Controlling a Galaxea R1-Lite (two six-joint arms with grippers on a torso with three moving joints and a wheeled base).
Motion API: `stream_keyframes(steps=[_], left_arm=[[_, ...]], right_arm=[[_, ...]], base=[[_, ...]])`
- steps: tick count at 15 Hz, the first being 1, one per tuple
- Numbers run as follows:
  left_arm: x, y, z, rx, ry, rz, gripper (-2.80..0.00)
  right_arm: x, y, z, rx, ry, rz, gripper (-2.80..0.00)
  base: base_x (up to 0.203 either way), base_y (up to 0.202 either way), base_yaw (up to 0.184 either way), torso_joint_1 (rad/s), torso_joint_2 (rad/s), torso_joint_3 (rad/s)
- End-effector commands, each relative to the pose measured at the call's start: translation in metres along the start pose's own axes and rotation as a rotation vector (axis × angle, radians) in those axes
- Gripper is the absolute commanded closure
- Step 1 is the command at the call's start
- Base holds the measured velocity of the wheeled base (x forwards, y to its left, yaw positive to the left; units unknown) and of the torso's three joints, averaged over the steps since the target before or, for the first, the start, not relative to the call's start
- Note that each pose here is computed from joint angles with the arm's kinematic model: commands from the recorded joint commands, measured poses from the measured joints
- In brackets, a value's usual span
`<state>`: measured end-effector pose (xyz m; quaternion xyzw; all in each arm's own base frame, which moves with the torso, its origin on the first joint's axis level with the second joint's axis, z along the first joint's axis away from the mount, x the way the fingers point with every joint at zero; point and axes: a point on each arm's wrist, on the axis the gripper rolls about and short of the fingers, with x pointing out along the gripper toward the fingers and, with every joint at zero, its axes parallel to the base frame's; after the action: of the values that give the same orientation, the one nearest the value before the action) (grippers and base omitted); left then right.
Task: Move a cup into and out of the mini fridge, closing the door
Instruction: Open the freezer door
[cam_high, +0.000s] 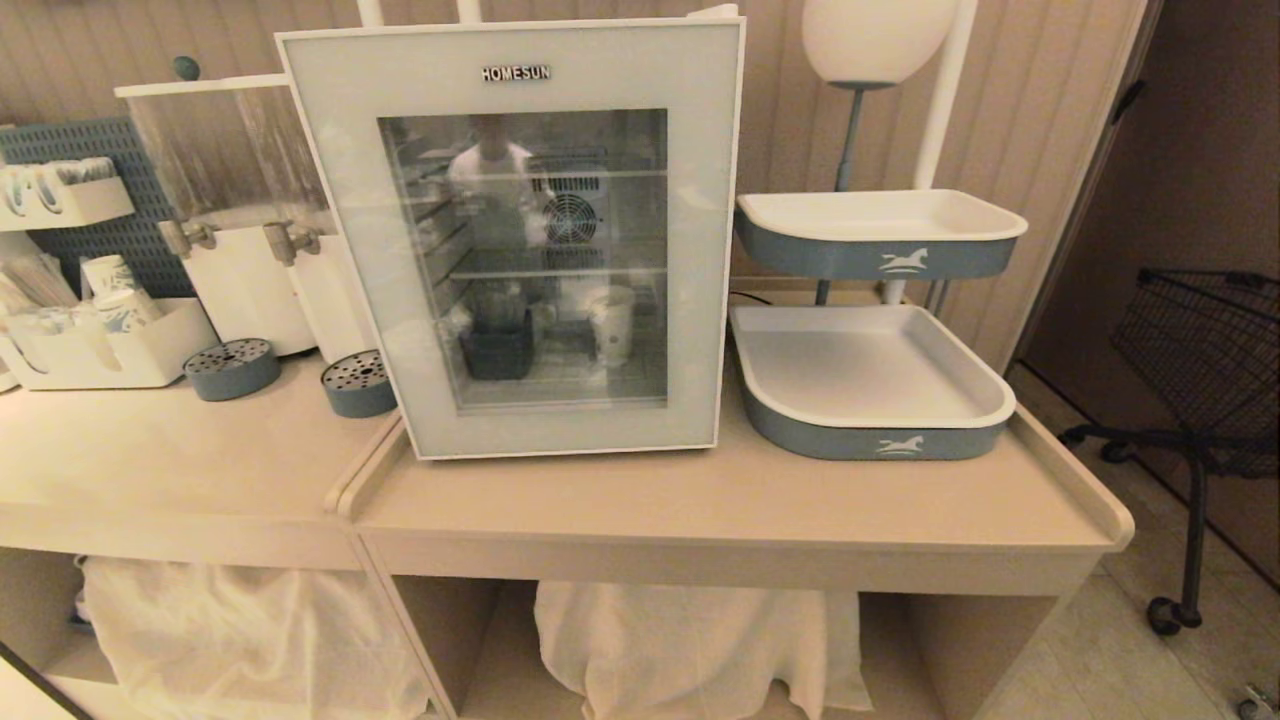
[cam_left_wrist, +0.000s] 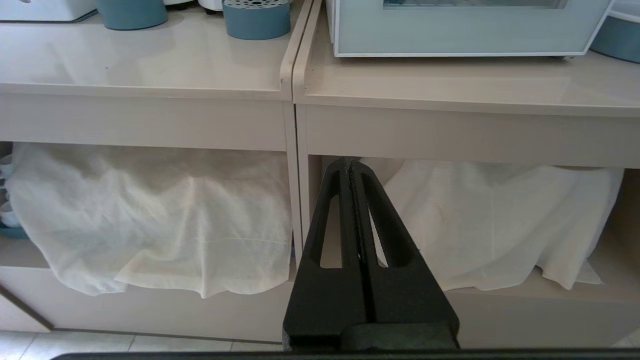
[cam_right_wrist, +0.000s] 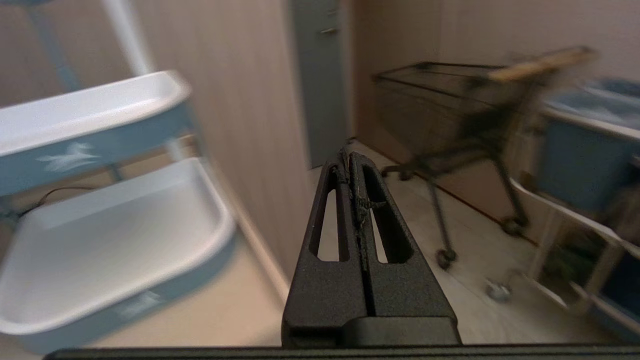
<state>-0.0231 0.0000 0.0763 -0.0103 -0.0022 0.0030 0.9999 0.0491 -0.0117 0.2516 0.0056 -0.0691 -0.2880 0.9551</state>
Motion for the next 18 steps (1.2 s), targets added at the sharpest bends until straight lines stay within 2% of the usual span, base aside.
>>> stream_keyframes(steps=[1, 2, 4, 6, 7, 8, 9, 11, 12, 18], left_arm=[[0.000, 0.000, 0.000, -0.001, 0.000, 0.000, 0.00], [0.000, 0.000, 0.000, -0.001, 0.000, 0.000, 0.00], [0.000, 0.000, 0.000, -0.001, 0.000, 0.000, 0.00], [0.000, 0.000, 0.000, -0.001, 0.000, -0.001, 0.00], [0.000, 0.000, 0.000, -0.001, 0.000, 0.000, 0.00], [0.000, 0.000, 0.000, -0.001, 0.000, -0.001, 0.00], [0.000, 0.000, 0.000, -0.001, 0.000, 0.000, 0.00], [0.000, 0.000, 0.000, -0.001, 0.000, 0.000, 0.00], [0.000, 0.000, 0.000, -0.001, 0.000, 0.000, 0.00], [0.000, 0.000, 0.000, 0.001, 0.000, -0.001, 0.00]], right_arm=[[-0.063, -0.043, -0.017, 0.109, -0.158, -0.030, 0.00], [-0.080, -0.053, -0.031, 0.126, -0.183, -0.014, 0.00], [-0.097, -0.060, -0.072, 0.113, -0.196, 0.105, 0.00], [-0.090, -0.050, -0.123, 0.040, -0.092, 0.229, 0.00], [-0.086, -0.045, -0.142, 0.011, -0.031, 0.328, 0.00], [-0.085, -0.042, -0.152, 0.005, 0.007, 0.386, 0.00], [-0.086, -0.041, -0.155, -0.001, 0.051, 0.437, 0.00], [-0.093, -0.043, -0.164, -0.074, 0.239, 0.544, 0.00], [-0.096, -0.044, -0.162, -0.107, 0.274, 0.596, 0.00], [-0.096, -0.043, -0.161, -0.106, 0.261, 0.610, 0.00]], base=[[0.000, 0.000, 0.000, 0.000, 0.00, 0.000], [0.000, 0.000, 0.000, 0.000, 0.00, 0.000], [0.000, 0.000, 0.000, 0.000, 0.00, 0.000], [0.000, 0.000, 0.000, 0.000, 0.00, 0.000], [0.000, 0.000, 0.000, 0.000, 0.00, 0.000], [0.000, 0.000, 0.000, 0.000, 0.00, 0.000], [0.000, 0.000, 0.000, 0.000, 0.00, 0.000], [0.000, 0.000, 0.000, 0.000, 0.00, 0.000], [0.000, 0.000, 0.000, 0.000, 0.00, 0.000], [0.000, 0.000, 0.000, 0.000, 0.00, 0.000]])
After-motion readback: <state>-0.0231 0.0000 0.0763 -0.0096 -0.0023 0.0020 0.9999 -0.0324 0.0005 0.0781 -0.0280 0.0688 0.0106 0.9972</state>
